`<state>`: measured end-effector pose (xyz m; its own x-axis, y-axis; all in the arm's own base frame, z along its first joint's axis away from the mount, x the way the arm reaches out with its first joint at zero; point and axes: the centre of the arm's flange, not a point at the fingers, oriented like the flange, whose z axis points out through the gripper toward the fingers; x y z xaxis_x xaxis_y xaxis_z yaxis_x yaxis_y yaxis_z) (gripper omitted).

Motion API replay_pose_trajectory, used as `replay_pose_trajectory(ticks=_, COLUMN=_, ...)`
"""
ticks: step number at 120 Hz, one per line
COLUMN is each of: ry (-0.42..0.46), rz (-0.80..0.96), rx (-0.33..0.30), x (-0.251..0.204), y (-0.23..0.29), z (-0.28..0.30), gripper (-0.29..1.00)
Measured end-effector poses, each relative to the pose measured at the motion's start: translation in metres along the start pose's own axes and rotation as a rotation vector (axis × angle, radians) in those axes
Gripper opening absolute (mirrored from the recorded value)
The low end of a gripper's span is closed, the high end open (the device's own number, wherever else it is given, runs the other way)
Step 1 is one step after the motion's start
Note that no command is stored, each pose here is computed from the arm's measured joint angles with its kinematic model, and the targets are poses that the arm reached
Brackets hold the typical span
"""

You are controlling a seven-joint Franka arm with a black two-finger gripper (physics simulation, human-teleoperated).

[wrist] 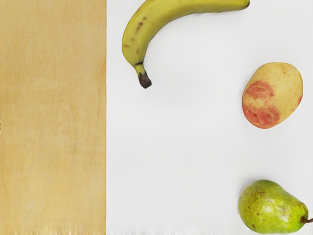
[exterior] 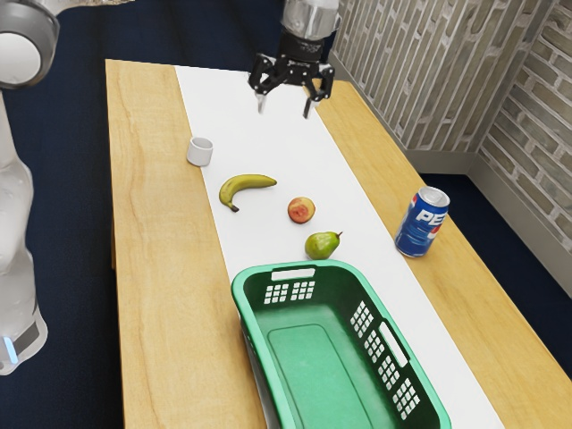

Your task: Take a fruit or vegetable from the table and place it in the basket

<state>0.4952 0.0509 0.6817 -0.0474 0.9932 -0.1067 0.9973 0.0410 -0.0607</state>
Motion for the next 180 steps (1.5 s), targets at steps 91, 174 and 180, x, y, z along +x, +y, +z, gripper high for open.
replay_pose_trajectory(ticks=91, ry=0.047, rz=-0.382, rx=0.083, x=-0.029, y=0.082, z=0.089, gripper=0.70)
replay_pose_trajectory(ticks=174, ry=0.097, rz=0.396, rx=-0.069, x=0.056, y=0.136, z=0.158, gripper=0.70)
replay_pose_trajectory(ticks=180, ry=0.098, rz=0.444, rx=-0.070, x=0.052, y=0.126, z=0.162, gripper=0.70)
